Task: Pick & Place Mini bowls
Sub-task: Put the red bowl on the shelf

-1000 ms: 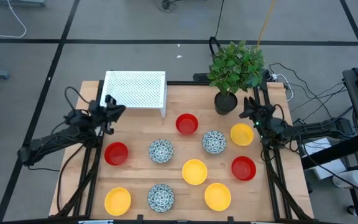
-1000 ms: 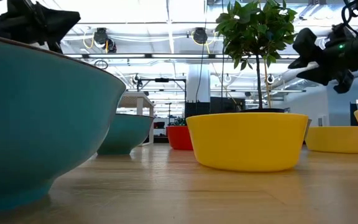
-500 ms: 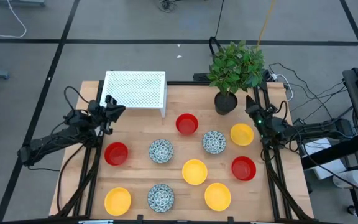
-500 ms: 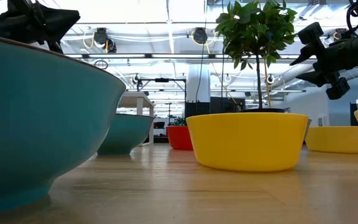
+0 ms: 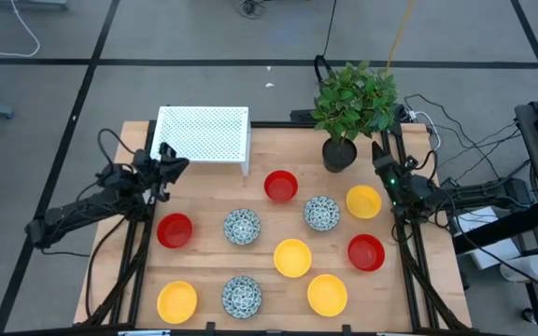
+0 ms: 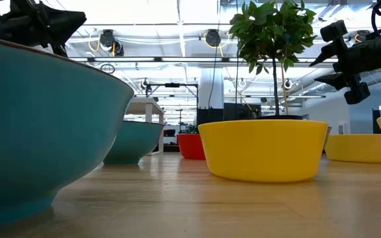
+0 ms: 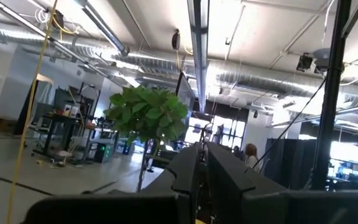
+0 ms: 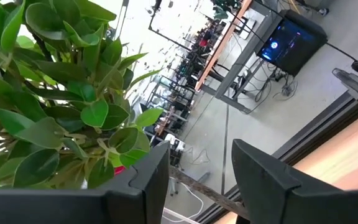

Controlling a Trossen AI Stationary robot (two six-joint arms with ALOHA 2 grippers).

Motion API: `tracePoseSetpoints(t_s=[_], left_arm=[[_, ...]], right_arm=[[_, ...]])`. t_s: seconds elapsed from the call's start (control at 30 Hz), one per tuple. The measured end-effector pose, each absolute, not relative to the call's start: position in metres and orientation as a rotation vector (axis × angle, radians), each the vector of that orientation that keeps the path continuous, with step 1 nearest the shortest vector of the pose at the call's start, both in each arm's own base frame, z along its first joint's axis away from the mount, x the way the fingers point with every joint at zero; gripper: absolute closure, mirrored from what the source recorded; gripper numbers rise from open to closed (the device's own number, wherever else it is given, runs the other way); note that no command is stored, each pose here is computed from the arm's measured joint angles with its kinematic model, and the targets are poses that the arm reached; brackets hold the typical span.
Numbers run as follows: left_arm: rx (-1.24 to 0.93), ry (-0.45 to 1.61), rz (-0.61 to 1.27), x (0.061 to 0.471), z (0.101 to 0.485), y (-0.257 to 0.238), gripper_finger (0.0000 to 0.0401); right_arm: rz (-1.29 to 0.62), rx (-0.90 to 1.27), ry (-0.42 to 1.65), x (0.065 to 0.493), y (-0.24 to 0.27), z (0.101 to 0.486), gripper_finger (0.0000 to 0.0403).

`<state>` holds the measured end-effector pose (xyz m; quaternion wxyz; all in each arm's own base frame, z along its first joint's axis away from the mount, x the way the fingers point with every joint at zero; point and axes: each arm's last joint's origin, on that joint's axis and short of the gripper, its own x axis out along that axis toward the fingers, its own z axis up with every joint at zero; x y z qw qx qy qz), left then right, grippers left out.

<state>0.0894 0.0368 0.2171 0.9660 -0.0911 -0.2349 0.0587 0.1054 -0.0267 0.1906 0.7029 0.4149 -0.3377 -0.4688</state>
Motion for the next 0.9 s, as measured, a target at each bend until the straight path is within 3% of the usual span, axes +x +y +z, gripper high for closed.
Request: tracePoseSetpoints(t_s=[0.17,0.3,0.57,0.9], left_arm=[[-0.139,-0.45,0.133,0.093,0.241,0.039,0.0366],[-0.123,-0.305,0.139,0.103,0.26,0.043,0.0366],[-0.288,0.095,0.157,0.126,0.28,0.053,0.0366],[-0.618,0.448,-0.055,0.151,0.277,0.048,0.0364]], right_arm=[[-1.047,0.888,-0.747,0.104,-0.027,0.194,0.0243],[-1.041,0.817,-0.736,0.102,-0.027,0.201,0.0243],[-0.856,0.619,-0.707,0.1,-0.024,0.217,0.0243],[-0.883,0.44,-0.606,0.104,-0.023,0.231,0.0243]])
